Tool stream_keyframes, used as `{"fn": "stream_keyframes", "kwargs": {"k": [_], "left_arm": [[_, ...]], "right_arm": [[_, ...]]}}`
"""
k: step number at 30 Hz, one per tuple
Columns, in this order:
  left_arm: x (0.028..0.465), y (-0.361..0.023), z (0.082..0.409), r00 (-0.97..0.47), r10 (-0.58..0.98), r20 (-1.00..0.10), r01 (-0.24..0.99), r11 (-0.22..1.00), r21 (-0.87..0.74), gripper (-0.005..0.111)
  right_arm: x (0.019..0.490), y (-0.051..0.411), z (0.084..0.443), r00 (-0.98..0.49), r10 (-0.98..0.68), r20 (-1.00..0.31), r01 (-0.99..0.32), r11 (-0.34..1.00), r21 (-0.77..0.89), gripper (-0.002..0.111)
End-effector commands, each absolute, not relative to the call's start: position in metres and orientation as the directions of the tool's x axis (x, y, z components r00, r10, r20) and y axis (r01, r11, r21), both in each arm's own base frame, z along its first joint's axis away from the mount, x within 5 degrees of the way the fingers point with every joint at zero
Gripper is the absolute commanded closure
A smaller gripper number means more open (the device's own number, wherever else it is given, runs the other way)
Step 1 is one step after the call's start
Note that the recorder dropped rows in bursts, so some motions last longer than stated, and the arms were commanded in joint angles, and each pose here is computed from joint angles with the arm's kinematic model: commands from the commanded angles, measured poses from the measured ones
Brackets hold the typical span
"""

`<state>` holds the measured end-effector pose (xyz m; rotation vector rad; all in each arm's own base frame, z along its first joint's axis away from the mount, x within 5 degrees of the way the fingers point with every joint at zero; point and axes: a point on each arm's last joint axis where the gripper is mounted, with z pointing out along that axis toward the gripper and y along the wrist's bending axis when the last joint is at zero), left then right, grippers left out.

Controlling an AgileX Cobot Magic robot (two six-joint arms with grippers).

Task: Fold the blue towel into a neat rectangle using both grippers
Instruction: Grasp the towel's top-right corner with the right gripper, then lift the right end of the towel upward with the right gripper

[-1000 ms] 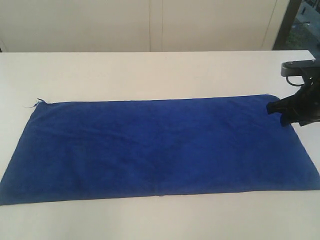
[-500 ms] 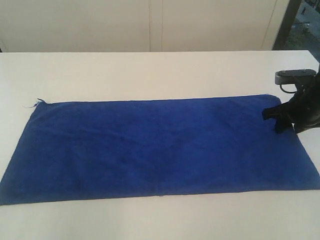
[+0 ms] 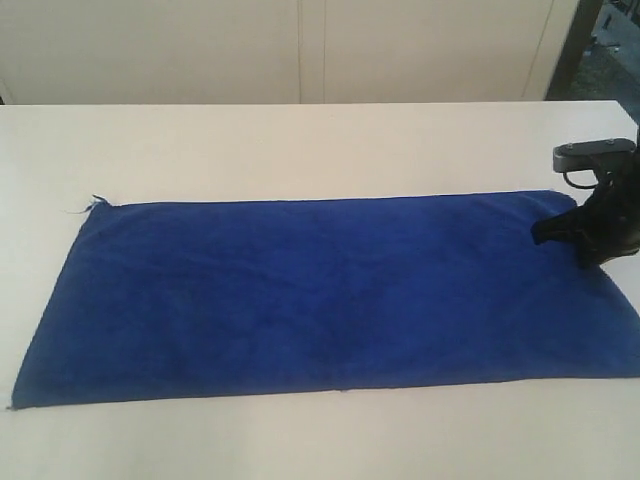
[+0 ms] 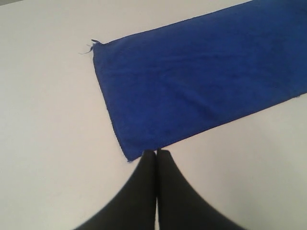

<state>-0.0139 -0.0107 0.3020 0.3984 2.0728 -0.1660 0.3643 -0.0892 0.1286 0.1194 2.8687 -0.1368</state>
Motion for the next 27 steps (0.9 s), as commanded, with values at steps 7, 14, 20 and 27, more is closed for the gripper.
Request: {"fn": "stream_keyframes", "kwargs": {"k": [7,14,20,27], "left_arm": [[-0.015,-0.011,0.3,-0.468,0.217,-0.857,0.35,0.936,0.046,0.107],[-0.015,-0.011,0.3,-0.468,0.217,-0.857,0.35,0.936,0.046,0.107],[-0.015,-0.011,0.3,-0.468,0.217,-0.857,0.35,0.936,0.046,0.107],[-0.015,-0.011,0.3,-0.468,0.217,-0.857,0.35,0.936,0.046,0.107]], "right_arm": [[0.351,-0.138,0.123,-0.948,0.177,-0.264,0.228,0.957,-0.176,0.108],[0.346,-0.155,0.124,-0.935,0.212,-0.284,0.269,0.946,-0.181,0.108],[0.342,-0.174,0.128,-0.921,0.243,-0.305,0.312,0.929,-0.2,0.108],[0.347,-0.176,0.149,-0.885,0.261,-0.387,0.348,0.921,-0.177,0.108]]}}
